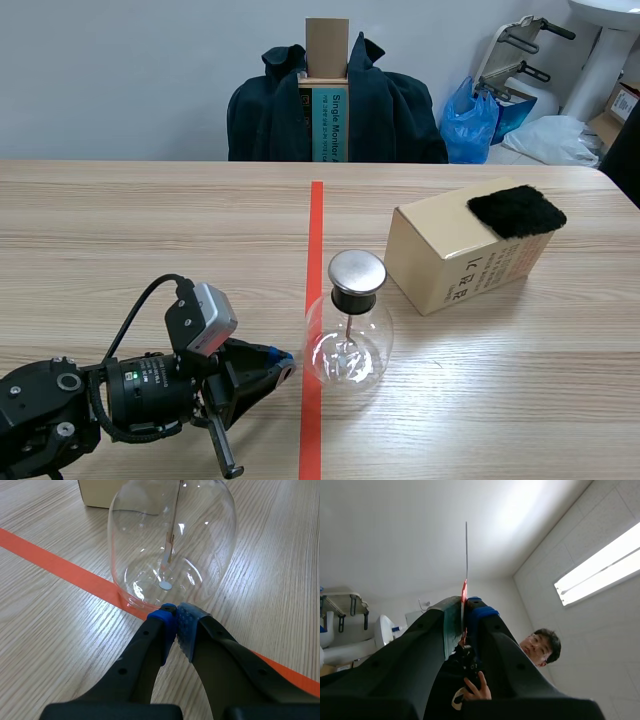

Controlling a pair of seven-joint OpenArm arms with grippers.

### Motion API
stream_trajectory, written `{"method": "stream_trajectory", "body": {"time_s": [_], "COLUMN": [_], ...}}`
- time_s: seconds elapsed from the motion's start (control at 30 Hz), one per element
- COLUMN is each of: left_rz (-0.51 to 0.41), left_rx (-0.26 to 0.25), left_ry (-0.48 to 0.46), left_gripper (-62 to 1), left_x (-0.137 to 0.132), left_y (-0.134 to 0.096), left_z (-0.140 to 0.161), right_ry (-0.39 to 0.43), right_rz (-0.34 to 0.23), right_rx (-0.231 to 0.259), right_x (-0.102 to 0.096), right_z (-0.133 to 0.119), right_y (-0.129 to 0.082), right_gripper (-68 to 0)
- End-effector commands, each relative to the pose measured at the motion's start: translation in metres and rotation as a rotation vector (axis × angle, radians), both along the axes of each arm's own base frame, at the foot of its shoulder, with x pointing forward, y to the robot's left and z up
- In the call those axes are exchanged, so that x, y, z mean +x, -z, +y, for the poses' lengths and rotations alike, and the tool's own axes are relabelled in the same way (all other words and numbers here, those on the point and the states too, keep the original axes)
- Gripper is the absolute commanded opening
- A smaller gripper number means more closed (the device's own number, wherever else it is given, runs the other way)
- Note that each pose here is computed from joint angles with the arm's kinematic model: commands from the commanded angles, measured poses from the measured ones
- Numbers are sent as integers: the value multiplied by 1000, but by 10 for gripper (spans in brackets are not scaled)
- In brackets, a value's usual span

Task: Do the electroscope experiment.
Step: 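Move the plate toward and away from the electroscope, then rub the plate on the fur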

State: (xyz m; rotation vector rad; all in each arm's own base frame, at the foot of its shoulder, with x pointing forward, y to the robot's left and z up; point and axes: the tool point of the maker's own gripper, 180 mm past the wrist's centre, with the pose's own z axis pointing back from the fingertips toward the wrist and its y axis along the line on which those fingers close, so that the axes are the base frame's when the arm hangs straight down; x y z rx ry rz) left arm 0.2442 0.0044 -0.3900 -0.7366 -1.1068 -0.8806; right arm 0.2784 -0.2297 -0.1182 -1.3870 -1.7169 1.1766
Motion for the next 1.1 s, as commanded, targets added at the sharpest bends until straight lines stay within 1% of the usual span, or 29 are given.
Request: {"method": "stream_trajectory", "body": {"time_s": [0.0,0.1,0.17,0.23,0.27,0.3,0.33,0.43,0.47,0.5,0.53,0.6,0.7,0.77,0.83,0.9,0.97,1.07], "left_rz": [-20,-20,-21,-32,-43,-55,-72,-135,-151,-170,-182,-191,-184,-178,-174,-149,-131,-96], "left_rx": [-46,-46,-42,-32,-26,-22,-15,12,10,3,-2,-15,-37,-36,-23,-21,-12,-3], "left_ry": [0,0,-1,-9,-15,-15,-16,-17,-23,-31,-34,-31,-19,-1,19,28,38,25], "left_gripper": [-591,-591,-591,-586,-557,-505,-432,-152,-71,-4,14,14,14,14,14,14,14,14], "left_x": [4,4,4,8,11,14,17,27,30,33,35,35,33,29,26,23,20,15], "left_y": [-12,-12,-12,-14,-16,-21,-26,-45,-53,-63,-72,-88,-109,-118,-124,-128,-131,-131], "left_z": [-8,-8,-6,0,6,12,18,40,48,57,66,82,103,113,122,130,137,149], "right_ry": [6,13,15,21,22,23,26,41,42,43,40,21,22,22,17,16,20,21], "right_rz": [-10,-36,-49,-55,-56,-55,-55,-47,-50,-52,-53,-51,-51,-48,-28,-8,1,20], "right_rx": [-6,33,50,54,54,55,58,67,67,65,63,49,49,50,56,62,64,71], "right_x": [1,-1,-1,-2,-2,-2,-2,-1,0,0,0,-1,-1,-1,1,2,3,4], "right_z": [-7,-15,-19,-22,-22,-23,-23,-26,-26,-27,-26,-22,-22,-22,-22,-23,-24,-26], "right_y": [-6,-17,-22,-24,-24,-24,-23,-23,-23,-24,-24,-24,-24,-23,-20,-17,-14,-7], "right_gripper": [-669,-669,-669,-669,-669,-668,-668,-669,-668,-668,-668,-668,-668,-668,-668,-668,-668,-668]}}
